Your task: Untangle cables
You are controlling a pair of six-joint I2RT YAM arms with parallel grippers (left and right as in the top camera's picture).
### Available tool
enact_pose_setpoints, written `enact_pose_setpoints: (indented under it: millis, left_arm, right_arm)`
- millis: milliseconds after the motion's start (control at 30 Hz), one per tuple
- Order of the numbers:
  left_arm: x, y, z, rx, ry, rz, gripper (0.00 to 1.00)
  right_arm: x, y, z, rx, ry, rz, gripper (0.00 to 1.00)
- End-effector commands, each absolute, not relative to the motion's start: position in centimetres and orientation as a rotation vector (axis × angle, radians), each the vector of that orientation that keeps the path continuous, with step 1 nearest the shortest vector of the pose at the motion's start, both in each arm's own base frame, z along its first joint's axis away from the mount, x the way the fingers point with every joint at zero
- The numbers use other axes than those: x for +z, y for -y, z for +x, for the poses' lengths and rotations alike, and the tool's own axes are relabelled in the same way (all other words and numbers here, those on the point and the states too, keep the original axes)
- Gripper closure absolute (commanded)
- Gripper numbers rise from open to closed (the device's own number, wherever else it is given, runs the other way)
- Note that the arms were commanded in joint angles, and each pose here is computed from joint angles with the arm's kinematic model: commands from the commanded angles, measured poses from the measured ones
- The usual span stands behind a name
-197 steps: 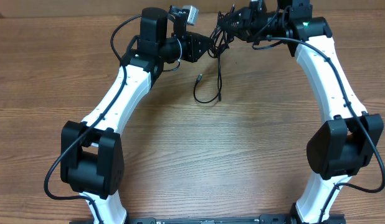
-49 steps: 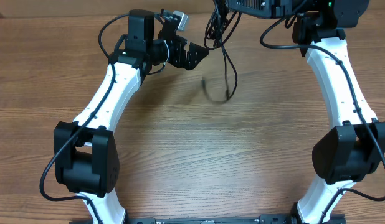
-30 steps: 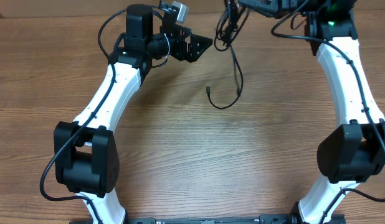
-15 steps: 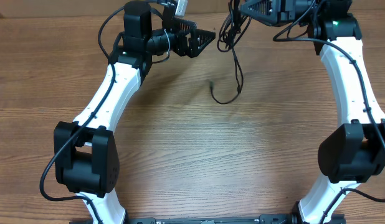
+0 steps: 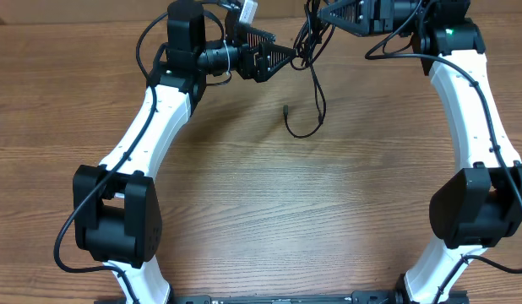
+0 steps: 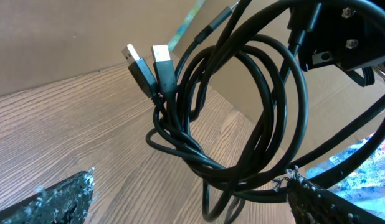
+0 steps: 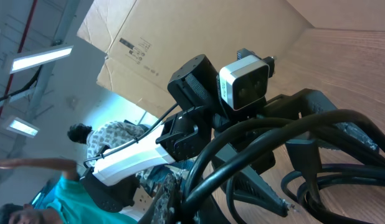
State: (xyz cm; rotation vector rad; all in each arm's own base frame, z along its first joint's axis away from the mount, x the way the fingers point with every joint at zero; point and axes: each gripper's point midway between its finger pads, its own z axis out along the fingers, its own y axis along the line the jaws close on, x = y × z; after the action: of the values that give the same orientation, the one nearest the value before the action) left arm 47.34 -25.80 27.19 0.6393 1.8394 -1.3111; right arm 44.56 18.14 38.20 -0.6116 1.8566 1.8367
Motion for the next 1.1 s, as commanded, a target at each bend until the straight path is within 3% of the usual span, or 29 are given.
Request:
enact_pose_setpoints:
  millis: [0,200,300,367,433,467,500,1067]
  left_arm:
    - [27.5,26.3,46.8,-1.329,-1.825,0.666,0.0]
    - [27.0,27.2,47.2,-1.271,-1.85,0.633,0.03]
    - [26.9,27.1,47.4,-1.257,-1.857,0.622,0.29]
    - [26.7,27.0,47.7,-1.242,-1.867,0.607,0.59]
    - [26.4,26.8,48.0,-1.224,-1.884,0.585,0.82]
    - [26.2,26.8,48.0,-1.217,-1.895,0.577,0.92]
    - [26.1,26.8,48.1,-1.214,-1.902,0.57,0.96]
    - [22.2,25.1,48.7,-1.06,-2.08,0.476,0.96]
  right_arm:
    - [38.1,-19.5,44.2,1.839,-1.846,-0.652,0.96]
    - [38.0,-21.2,43.7,1.848,-1.847,-0.679,0.96]
    - [38.0,-21.3,43.7,1.852,-1.851,-0.675,0.96]
    - [38.0,-21.3,43.7,1.854,-1.854,-0.673,0.96]
    - [38.0,-21.3,43.7,1.854,-1.853,-0.673,0.96]
    - [38.0,-21.3,43.7,1.854,-1.853,-0.673,0.96]
    - [38.0,-21.3,43.7,1.854,-1.853,-0.673,0.96]
    - [39.4,-21.3,43.9,1.863,-1.844,-0.671,0.96]
